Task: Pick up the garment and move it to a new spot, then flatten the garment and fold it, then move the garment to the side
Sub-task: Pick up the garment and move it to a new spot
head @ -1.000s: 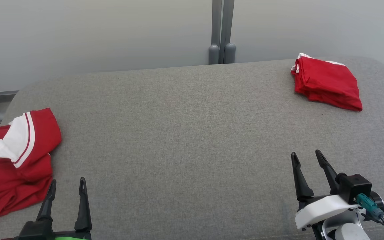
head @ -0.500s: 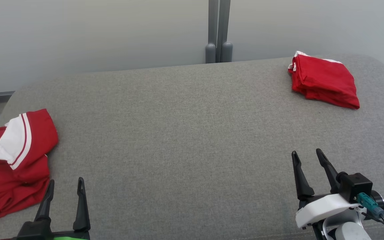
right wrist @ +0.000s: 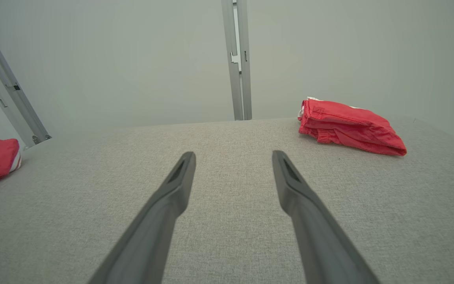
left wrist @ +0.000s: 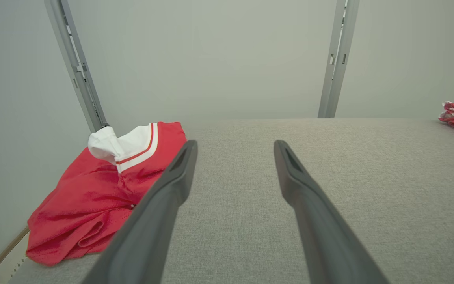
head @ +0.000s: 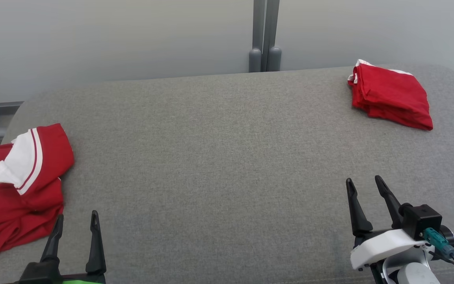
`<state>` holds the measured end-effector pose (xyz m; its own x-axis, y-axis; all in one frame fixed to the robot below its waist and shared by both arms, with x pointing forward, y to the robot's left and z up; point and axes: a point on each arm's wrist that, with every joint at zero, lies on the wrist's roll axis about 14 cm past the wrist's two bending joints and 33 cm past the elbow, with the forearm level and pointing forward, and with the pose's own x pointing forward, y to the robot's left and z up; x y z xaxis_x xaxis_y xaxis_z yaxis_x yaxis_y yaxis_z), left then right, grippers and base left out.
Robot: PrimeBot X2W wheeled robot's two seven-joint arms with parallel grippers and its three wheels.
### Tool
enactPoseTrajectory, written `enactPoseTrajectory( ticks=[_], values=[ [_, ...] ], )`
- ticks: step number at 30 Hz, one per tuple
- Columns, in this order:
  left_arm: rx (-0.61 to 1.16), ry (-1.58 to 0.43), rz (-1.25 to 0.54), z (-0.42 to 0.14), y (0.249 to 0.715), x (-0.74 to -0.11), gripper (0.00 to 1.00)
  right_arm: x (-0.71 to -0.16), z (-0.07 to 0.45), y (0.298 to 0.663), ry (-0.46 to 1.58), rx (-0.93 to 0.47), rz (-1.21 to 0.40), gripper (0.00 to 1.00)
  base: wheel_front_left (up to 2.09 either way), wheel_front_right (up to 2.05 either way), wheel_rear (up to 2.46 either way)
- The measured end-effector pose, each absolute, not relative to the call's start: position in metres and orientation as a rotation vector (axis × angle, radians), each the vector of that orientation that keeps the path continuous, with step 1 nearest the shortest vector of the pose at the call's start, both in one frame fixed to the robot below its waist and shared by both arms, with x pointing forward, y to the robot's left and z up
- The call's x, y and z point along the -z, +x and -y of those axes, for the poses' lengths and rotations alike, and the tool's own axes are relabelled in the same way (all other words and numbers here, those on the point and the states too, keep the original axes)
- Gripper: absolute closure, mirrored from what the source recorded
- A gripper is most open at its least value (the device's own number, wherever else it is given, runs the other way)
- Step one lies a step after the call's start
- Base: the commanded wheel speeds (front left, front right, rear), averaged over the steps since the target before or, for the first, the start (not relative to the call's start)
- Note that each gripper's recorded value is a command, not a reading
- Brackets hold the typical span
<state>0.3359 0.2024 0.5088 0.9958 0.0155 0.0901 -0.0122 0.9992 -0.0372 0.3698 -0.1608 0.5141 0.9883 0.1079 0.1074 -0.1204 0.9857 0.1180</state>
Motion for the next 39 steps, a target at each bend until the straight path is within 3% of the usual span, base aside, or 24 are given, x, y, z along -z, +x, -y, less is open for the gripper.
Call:
enactPoseTrajectory(
  ticks=[14,39],
  values=[
    [-0.143,-0.031,0.088,-0.24,0.31,-0.507,0.0,-0.507,0.12,0.381,0.142,-0.231,0.07,0.0,0.0,0.0,0.0],
    [-0.488,-0.008,0.082,-0.324,0.214,-0.502,0.0,-0.506,-0.009,0.39,0.14,-0.6,0.035,0.0,0.0,0.0,0.0]
  ],
)
